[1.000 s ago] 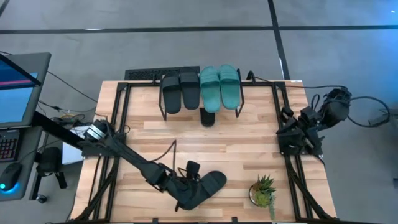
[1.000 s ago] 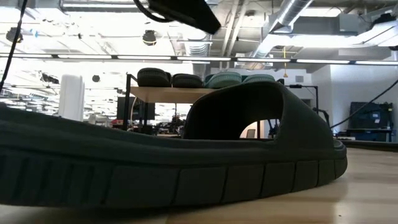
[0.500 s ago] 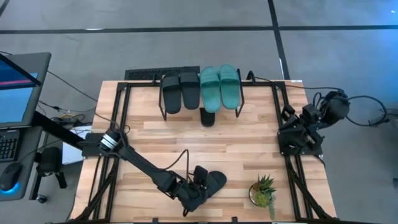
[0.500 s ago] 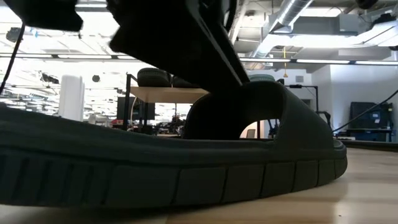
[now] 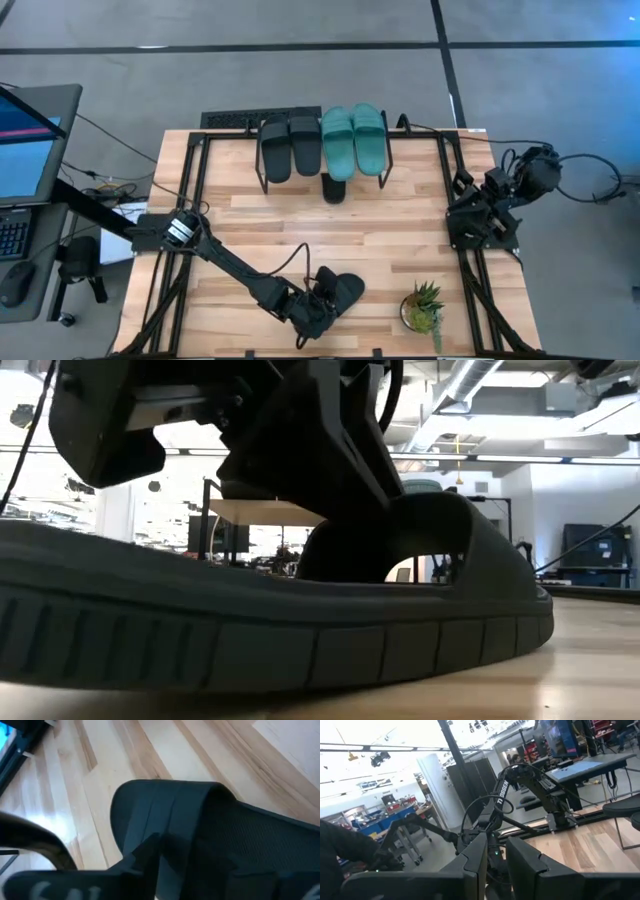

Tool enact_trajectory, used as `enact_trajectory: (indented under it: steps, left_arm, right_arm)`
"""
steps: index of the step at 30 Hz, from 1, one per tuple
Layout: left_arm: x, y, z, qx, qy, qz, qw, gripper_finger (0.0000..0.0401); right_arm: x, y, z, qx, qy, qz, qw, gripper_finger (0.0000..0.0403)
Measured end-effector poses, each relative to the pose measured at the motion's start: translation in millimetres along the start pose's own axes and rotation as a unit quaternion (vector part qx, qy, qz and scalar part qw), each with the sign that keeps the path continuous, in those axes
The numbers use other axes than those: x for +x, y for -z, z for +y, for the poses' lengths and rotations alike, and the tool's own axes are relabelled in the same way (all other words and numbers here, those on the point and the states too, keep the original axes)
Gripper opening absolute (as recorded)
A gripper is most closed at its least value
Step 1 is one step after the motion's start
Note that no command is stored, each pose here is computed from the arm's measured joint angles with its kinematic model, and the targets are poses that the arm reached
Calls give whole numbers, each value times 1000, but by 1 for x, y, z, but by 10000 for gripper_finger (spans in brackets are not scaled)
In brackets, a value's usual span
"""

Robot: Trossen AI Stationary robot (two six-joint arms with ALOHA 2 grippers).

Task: Pick and place slides into the shelf
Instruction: Put the black slipper under the shelf

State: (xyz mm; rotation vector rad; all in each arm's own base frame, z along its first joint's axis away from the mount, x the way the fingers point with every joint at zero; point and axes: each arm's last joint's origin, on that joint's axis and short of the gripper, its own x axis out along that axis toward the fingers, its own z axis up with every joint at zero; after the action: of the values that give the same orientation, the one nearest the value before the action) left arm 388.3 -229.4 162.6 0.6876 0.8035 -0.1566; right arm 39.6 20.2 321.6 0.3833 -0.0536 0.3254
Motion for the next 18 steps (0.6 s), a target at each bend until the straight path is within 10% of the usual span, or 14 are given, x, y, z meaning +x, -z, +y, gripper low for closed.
enact_trajectory:
  steps: [8,18]
  left_arm:
    - [2,-3,13,-31,-42,4,999,12]
    - [-2,-4,39,-78,-133,64,986,3]
  right_arm:
    - [0,1,0,7,5,3,1000,61]
    - [0,1,-1,7,7,2,1000,61]
